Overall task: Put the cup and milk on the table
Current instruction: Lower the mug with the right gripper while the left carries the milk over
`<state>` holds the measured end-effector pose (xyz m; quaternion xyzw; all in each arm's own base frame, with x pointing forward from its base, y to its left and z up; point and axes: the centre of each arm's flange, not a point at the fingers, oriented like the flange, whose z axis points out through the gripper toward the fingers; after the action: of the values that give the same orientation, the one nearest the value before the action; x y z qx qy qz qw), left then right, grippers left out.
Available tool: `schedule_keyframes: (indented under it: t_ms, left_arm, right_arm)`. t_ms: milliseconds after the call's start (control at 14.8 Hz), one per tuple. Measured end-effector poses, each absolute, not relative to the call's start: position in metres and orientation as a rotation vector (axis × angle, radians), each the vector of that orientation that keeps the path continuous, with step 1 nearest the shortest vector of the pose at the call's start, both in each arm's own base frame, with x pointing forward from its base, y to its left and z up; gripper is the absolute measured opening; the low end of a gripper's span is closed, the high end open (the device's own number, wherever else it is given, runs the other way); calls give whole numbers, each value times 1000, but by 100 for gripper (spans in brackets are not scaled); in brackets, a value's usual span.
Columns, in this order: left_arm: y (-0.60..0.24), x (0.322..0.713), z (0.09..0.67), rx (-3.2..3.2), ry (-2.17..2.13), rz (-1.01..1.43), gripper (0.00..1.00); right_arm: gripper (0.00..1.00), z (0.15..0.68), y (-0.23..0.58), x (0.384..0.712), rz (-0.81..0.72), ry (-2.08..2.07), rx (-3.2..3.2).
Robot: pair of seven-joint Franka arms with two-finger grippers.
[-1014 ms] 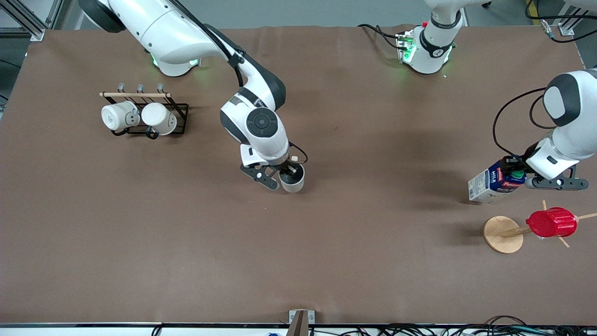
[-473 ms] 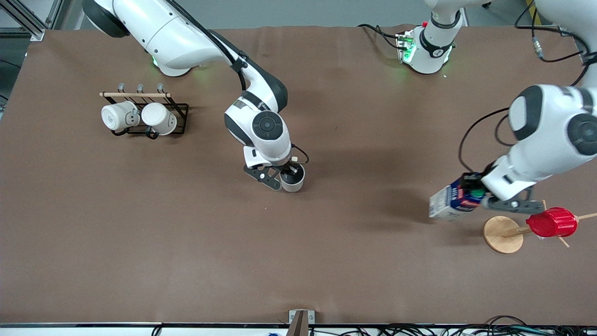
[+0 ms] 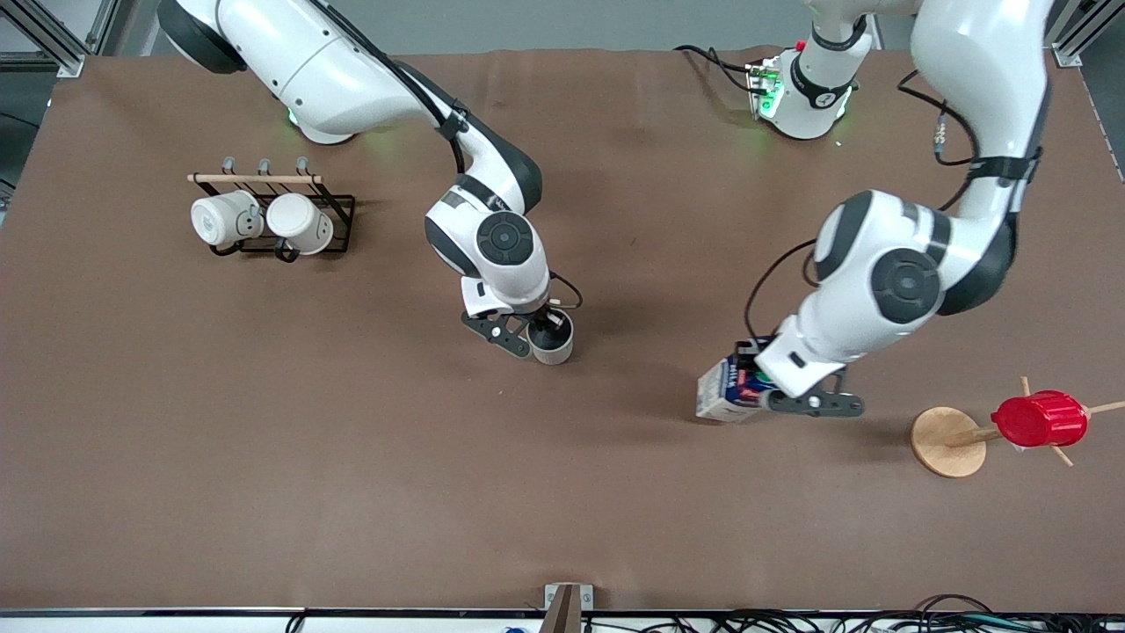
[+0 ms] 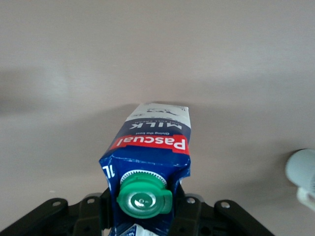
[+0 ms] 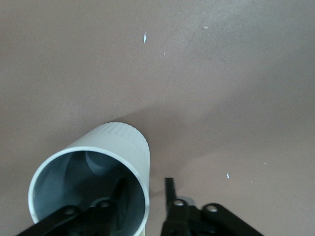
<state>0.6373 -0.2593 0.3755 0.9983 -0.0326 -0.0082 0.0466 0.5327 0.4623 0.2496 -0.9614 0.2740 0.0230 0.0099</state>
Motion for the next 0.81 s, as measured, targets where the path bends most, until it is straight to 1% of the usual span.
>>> schedule_keyframes:
  t_ms: [135, 203, 338, 405, 608, 811]
  left_arm:
    - [-295, 630, 380, 3037, -64, -12, 41]
    - [-314, 626, 382, 3032, -43, -8, 41]
    - [-346, 616, 382, 3025, -14, -9, 41]
    - [-361, 609, 381, 3024, -5, -14, 41]
    - [-397, 589, 372, 3031, 2, -35, 41]
    - [-421, 573, 362, 3047, -27, -47, 41]
  right_arm:
    - [65, 262, 455, 543, 45, 876, -2985]
    - [74, 278, 445, 553, 22, 897, -2980]
    - [93, 329, 410, 575, -36, 909, -3007]
    - [100, 363, 384, 587, -67, 889, -3032]
    - [100, 461, 283, 614, -167, 755, -3110]
    - [100, 523, 190, 622, -202, 618, -3181]
